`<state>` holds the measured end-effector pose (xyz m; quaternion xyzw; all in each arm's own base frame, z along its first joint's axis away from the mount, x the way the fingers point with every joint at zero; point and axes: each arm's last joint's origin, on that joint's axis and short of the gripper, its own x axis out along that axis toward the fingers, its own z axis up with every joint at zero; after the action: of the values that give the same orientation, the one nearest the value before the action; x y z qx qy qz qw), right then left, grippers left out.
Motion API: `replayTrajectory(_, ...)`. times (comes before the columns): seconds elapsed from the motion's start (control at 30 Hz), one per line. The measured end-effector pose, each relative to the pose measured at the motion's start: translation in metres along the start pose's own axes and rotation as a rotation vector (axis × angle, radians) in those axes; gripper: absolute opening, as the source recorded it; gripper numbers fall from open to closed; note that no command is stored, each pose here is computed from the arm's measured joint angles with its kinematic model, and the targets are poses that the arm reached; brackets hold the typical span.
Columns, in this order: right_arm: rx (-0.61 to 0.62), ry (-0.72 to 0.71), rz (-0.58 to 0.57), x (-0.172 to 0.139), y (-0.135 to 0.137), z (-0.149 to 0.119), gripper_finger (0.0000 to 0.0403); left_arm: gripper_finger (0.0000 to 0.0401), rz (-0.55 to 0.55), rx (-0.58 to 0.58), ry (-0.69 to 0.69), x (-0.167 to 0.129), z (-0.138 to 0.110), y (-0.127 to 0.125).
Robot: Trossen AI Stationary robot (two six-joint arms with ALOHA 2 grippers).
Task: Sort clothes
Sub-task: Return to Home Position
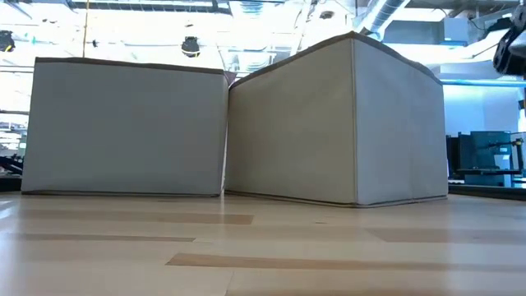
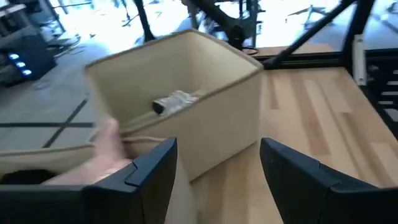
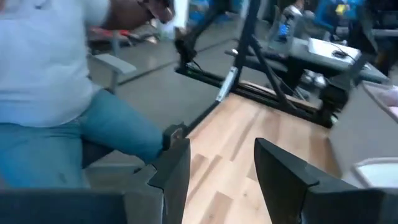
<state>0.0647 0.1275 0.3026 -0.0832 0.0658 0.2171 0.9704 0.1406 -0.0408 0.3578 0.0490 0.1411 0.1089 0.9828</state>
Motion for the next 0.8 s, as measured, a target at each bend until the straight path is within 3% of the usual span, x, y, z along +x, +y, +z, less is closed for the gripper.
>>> replayTrajectory(0.17, -0.062, -0.152, 0.131, -0.003, 0.001, -0.026, 0.0191, 0.0224, -0.142, -0.030, -0.043, 0.008, -0.029, -0.016)
replayTrajectory(0.33, -0.140, -0.224, 0.158, 0.001, -0.006, -0.050, 0.0191, 0.0224, -0.247, -0.066, -0.084, 0.016, -0.051, -0.032)
replayTrajectory(0.8, -0.100, -0.314, 0.200, 0.014, -0.050, -0.103, 0.0191, 0.0224, -0.251, -0.099, -0.176, 0.025, -0.109, -0.037)
